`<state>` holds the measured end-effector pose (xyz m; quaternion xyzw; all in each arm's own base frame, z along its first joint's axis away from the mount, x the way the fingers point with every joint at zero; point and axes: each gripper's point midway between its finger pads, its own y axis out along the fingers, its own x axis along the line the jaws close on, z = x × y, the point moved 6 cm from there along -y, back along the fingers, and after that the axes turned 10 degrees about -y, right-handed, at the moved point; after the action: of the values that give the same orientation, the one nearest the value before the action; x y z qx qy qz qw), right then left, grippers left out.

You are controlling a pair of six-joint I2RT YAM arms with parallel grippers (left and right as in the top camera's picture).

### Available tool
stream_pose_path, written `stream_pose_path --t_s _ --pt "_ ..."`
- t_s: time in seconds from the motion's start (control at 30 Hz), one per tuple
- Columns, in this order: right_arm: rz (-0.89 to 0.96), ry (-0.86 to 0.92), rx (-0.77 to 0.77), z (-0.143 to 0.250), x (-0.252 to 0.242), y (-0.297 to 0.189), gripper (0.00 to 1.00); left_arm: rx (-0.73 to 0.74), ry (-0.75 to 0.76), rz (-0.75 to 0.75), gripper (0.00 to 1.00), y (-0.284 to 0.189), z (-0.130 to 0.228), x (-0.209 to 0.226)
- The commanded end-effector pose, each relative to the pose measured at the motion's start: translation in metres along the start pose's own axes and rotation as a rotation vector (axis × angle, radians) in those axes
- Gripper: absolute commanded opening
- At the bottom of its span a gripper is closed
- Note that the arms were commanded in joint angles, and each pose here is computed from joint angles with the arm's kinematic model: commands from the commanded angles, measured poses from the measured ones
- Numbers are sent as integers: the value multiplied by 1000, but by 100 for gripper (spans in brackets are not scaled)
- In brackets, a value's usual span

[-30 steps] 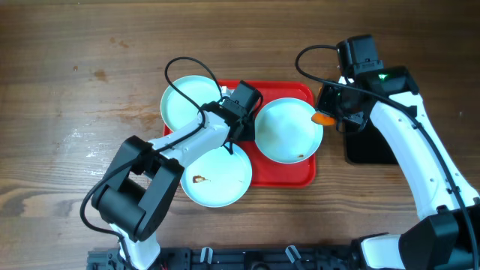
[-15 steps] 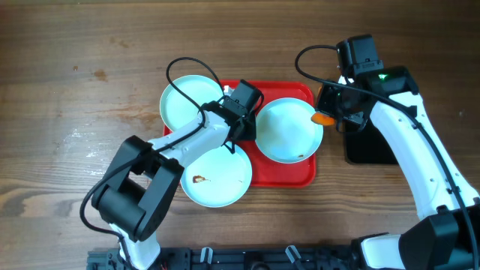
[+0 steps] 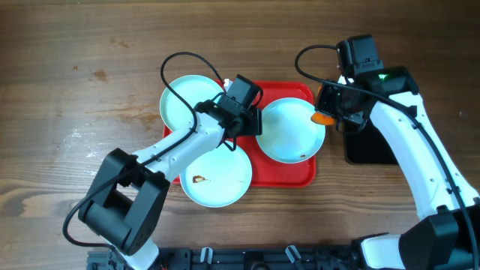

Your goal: Clean dirty plates on tray and stack at the side

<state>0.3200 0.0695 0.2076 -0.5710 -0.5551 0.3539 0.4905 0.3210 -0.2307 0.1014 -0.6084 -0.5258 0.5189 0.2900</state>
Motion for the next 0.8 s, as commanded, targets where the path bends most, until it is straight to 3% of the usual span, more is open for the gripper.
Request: stream_pose_path --t_s 0.0,0.1,0.33,0.4,0.5,0.53,0.63,0.77 --pt "-24 -11 -20 -4 2 -6 4 53 12 74 66 5 4 -13" --pt "-24 -11 -20 -4 3 -6 4 73 22 69 61 17 10 -15" --pt "-24 -11 -20 -4 2 -6 4 144 20 63 60 50 23 -10" --pt "-24 -11 -20 -4 3 -6 4 143 20 69 48 52 23 -11" --pt "-24 -11 -19 -3 2 -6 4 140 21 93 11 52 21 -14" --pt "-24 -11 -19 -3 2 -6 4 140 21 93 4 52 21 -14" --pt "-38 -12 -14 -3 4 -6 4 120 14 62 4 53 19 -11" --pt "-37 -12 -11 -2 4 -6 4 35 -43 -89 4 53 13 8"
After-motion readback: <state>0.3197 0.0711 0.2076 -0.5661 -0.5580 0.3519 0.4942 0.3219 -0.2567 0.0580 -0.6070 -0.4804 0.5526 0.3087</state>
